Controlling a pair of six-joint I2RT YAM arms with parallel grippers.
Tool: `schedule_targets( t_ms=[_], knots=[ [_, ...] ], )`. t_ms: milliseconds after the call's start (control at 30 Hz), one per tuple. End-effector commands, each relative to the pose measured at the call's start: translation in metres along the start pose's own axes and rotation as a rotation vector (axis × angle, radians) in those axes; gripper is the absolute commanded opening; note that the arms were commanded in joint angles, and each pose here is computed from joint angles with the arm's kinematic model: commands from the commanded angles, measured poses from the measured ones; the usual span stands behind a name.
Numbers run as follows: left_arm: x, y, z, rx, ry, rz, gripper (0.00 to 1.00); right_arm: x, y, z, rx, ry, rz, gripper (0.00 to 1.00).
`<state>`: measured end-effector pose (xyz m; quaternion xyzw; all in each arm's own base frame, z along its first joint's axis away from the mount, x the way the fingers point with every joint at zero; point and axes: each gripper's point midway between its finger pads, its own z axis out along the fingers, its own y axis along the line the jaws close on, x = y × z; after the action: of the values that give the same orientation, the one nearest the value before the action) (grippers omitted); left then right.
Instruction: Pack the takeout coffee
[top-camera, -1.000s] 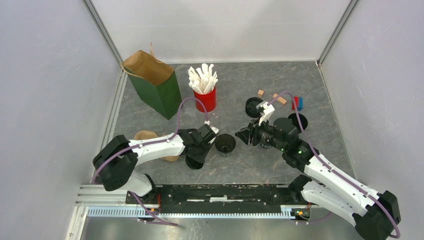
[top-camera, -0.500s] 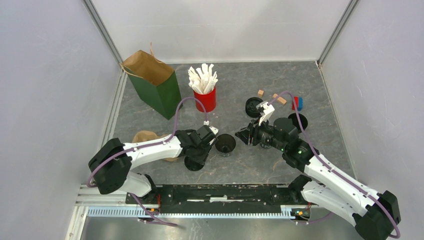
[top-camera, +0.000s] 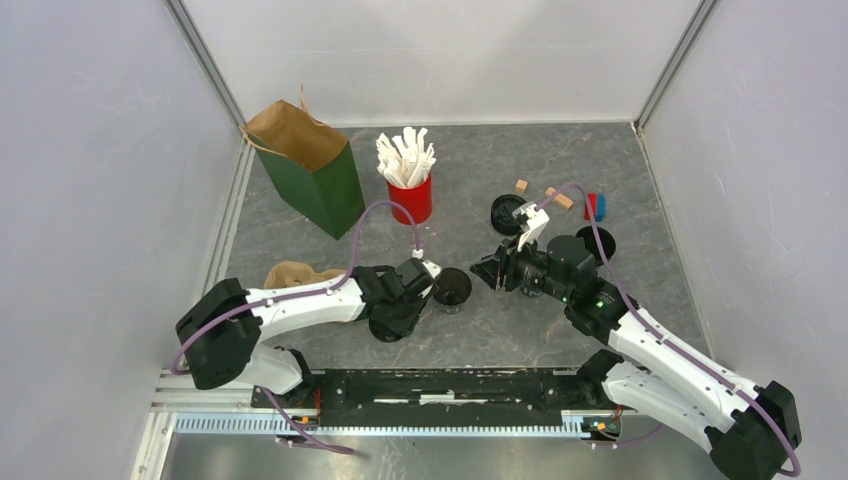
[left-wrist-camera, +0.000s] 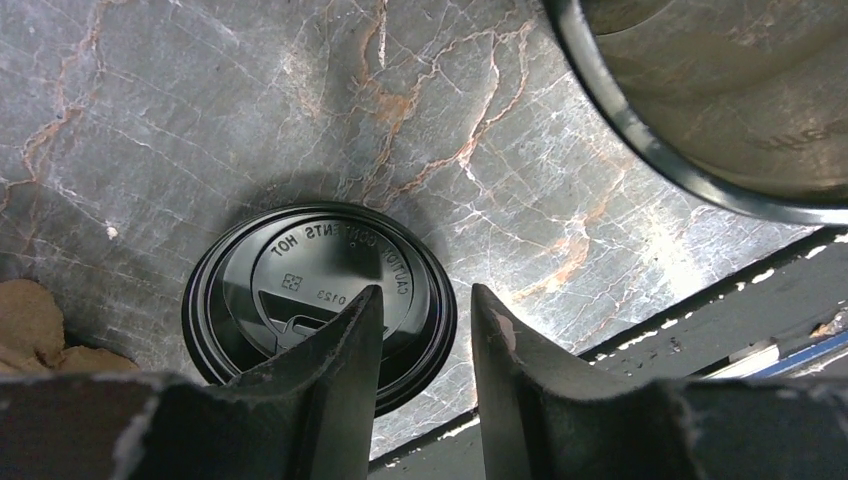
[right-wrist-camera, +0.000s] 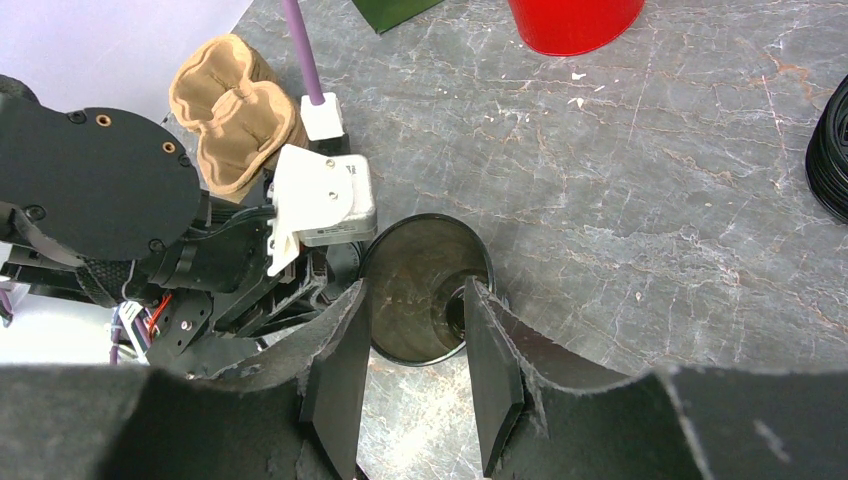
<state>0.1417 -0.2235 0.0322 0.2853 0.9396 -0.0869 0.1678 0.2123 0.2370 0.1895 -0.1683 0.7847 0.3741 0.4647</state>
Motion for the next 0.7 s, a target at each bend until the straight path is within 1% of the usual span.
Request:
schedule_targets(
  t_ms=[0, 133, 200, 333, 433, 500, 567, 667],
  knots=[
    [-0.001, -0.003, 0.007, -0.001, -0.006, 0.007, 0.43, -0.024, 0.011, -0.003, -0.028, -0.067, -0.031, 0.45],
    [0.0, -0.001, 0.009, -0.018, -0.004, 0.019, 0.36, -0.026, 0.011, -0.004, -0.024, -0.071, -0.034, 0.46],
    [0.0, 0.0, 0.009, -0.025, -0.006, 0.024, 0.3, -0.026, 0.01, -0.004, -0.022, -0.072, -0.035, 0.46],
    [0.0, -0.003, 0.008, -0.014, -0.009, 0.029, 0.12, -0.025, 0.01, -0.003, -0.021, -0.07, -0.035, 0.46],
    [-0.004, -0.006, 0.001, 0.0, -0.017, 0.014, 0.02, -0.024, 0.009, -0.004, -0.018, -0.071, -0.034, 0.47],
    [-0.01, -0.008, -0.009, 0.007, -0.034, -0.007, 0.02, -0.023, 0.008, -0.004, -0.018, -0.074, -0.038, 0.49],
    [-0.02, -0.012, -0.023, 0.027, -0.075, -0.037, 0.02, -0.026, 0.008, -0.004, -0.021, -0.091, -0.048, 0.55],
    [-0.038, -0.017, -0.05, 0.063, -0.168, -0.091, 0.02, -0.032, 0.013, -0.007, -0.052, -0.137, -0.075, 0.65]
  ],
)
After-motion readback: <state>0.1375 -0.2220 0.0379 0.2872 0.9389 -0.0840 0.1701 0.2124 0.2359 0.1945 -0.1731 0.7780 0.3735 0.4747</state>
